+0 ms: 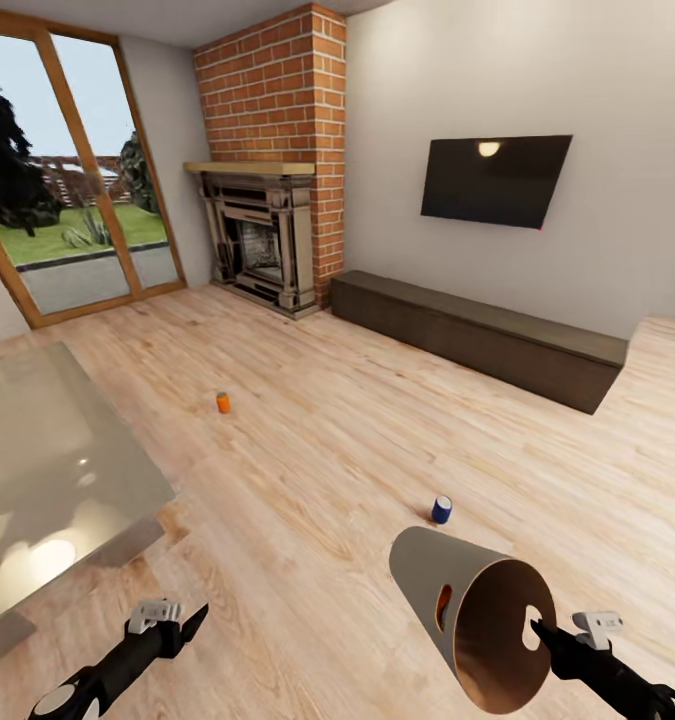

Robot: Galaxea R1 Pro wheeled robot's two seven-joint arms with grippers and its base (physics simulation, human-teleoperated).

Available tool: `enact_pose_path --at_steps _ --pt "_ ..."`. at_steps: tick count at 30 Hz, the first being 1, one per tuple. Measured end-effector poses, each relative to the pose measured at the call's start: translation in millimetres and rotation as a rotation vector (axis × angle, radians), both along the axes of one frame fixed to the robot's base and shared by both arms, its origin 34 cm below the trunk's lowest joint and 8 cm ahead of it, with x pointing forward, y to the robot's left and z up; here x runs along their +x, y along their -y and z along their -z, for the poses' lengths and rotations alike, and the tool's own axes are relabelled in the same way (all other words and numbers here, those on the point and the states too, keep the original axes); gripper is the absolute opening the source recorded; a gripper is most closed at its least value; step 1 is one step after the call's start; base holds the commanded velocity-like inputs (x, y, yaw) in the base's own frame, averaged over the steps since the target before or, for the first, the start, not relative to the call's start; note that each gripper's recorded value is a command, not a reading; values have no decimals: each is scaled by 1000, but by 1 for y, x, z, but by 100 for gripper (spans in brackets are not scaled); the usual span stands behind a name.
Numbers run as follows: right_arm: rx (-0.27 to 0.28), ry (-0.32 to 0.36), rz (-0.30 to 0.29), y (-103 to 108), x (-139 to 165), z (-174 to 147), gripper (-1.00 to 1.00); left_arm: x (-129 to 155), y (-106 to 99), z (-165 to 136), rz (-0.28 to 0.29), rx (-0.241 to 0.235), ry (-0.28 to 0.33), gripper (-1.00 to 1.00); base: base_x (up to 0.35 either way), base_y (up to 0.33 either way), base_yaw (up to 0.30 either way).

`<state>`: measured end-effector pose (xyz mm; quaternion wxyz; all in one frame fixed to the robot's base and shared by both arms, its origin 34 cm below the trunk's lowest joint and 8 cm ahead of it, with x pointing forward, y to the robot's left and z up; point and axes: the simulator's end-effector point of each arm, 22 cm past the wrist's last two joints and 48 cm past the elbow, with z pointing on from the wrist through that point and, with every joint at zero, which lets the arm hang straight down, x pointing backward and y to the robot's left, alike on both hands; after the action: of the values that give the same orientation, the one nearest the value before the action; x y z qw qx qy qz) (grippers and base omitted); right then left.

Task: Put the three can of soda from the living room inside the tash can in the kitchen.

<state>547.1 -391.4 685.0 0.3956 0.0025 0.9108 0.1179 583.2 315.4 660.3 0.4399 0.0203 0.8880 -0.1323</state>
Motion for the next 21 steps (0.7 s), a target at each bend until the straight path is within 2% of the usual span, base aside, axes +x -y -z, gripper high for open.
enact_pose_path --at_steps 12,21 --pt "1 -4 2 1 -1 0 -100 0 0 0 1 0 0 100 317 -15 -251" --pt "1 -4 4 1 -1 1 -100 0 0 0 0 1 -1 100 276 -153 -251"
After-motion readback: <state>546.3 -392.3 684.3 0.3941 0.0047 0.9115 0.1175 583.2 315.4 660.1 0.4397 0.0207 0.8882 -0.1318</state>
